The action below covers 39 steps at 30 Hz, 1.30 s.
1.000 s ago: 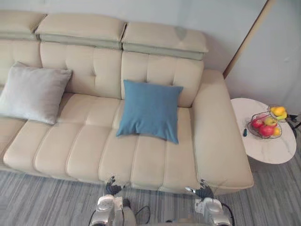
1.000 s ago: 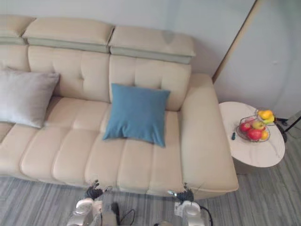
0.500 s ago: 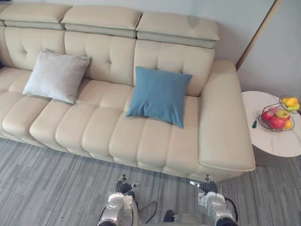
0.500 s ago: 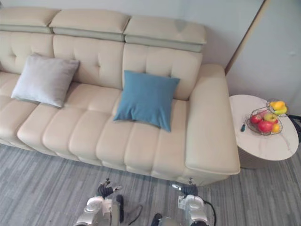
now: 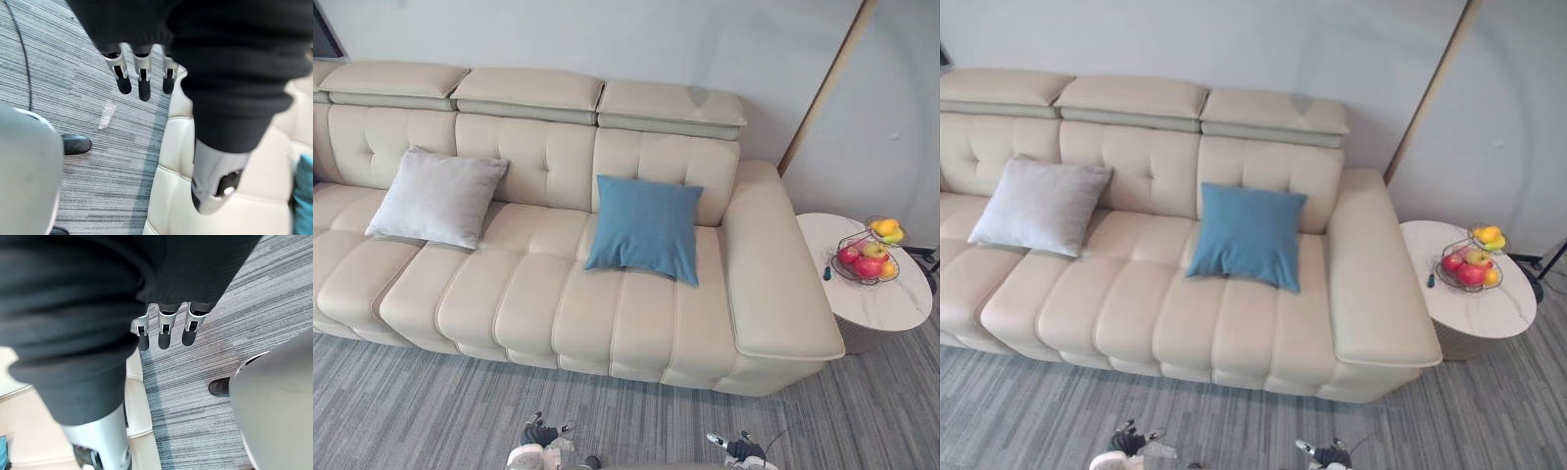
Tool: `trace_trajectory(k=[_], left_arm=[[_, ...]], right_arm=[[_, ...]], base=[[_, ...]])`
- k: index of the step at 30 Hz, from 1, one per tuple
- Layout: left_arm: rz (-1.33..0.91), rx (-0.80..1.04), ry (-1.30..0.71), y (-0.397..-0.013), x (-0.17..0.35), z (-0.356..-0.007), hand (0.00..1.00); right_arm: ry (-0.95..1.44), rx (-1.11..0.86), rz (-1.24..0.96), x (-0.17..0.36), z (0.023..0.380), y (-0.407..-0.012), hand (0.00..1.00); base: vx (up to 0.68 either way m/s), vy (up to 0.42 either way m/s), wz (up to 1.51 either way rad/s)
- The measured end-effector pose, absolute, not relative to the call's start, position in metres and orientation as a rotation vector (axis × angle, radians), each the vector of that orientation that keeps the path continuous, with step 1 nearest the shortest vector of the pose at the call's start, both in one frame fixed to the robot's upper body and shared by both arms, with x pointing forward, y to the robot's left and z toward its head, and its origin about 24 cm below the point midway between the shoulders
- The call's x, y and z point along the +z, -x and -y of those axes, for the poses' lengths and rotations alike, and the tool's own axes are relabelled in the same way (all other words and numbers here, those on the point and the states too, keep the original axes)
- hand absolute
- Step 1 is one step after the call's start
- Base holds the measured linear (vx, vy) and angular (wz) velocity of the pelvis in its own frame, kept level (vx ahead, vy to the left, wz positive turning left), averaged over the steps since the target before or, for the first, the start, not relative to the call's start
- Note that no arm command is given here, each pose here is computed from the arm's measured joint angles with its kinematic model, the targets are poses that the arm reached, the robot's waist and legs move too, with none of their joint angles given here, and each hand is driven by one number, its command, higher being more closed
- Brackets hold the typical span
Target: Pick up cushions and gather them together orderly.
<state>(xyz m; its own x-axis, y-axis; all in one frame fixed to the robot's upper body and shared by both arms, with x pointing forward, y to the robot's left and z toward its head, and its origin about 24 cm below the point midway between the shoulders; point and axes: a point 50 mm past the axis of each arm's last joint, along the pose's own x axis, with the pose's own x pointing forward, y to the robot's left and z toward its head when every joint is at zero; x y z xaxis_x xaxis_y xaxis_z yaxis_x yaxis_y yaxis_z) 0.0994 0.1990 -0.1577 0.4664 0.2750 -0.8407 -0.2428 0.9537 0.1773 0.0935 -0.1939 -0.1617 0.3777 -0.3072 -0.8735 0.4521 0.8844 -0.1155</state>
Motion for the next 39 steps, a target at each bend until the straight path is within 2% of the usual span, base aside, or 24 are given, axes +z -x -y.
trace_trajectory(k=[16,30,39], left_arm=[[-1.066,0.306,-0.043,-0.092,-0.16,-0.204,0.0],[-1.078,0.302,-0.012,-0.09,-0.161,-0.203,0.0],[-1.074,0.26,0.001,-0.093,-0.161,-0.198,0.0]], right_arm=[[-0.088,-0.491,-1.095,-0.16,0.217,-0.096,0.0],[-0.117,-0.505,-1.141,-0.164,0.216,-0.079,0.0],[-0.143,-0.507,-1.129,-0.163,0.216,-0.081,0.0]], base=[[0.03,-0.009,0.03],[0.0,0.0,-0.02],[-0.05,-0.02,-0.35]])
